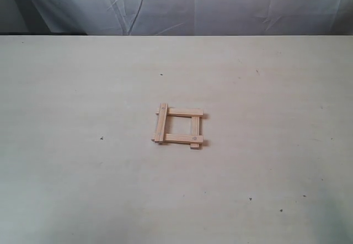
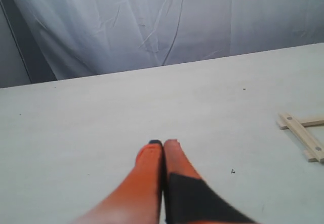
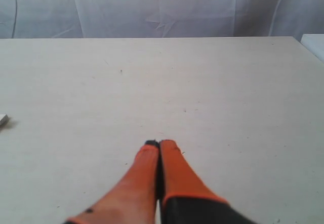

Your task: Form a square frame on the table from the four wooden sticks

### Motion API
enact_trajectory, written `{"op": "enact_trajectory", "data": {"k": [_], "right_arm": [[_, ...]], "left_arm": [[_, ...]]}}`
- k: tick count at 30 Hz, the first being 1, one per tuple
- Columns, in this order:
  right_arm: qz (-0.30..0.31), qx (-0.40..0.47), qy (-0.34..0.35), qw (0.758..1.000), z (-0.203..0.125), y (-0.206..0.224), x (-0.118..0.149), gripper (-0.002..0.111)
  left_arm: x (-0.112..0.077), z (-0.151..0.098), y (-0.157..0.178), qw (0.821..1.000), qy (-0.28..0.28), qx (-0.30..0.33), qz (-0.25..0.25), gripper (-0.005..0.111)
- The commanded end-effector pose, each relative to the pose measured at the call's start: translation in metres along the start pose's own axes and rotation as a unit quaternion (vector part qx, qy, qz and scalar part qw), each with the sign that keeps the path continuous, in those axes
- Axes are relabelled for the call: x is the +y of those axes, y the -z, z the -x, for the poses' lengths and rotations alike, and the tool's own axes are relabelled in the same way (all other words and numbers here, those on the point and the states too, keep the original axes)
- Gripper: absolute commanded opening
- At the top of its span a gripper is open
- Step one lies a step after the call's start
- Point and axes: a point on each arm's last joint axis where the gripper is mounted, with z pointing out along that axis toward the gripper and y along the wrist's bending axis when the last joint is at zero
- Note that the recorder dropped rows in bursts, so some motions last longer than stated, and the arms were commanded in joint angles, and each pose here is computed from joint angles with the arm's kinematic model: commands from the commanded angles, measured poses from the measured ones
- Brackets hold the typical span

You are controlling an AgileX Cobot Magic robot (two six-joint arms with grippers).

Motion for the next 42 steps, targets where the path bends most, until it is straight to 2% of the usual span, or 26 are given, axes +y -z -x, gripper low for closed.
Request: {"op": "enact_trajectory", "data": {"k": [1,6,42], "right_arm": [[-0.001,-0.005,-0.004,1.000,-0.0012,-0.0005,0.0000,0.000],[-0.001,-0.005,-0.004,1.000,-0.0012,-0.0005,0.0000,0.000],[-0.001,-0.004,-0.005,1.000,-0.0014,-0.0005,0.0000,0.000]], "left_arm": [[0.0005,-0.0012,0.0002,1.000,0.025,0.001,0.002,0.000],[0.0005,-0.0012,0.0002,0.999,0.045,0.001,0.002,0.000],[0.0005,-0.0009,0.0002,0.999,0.043,0.000,0.002,0.000]]}}
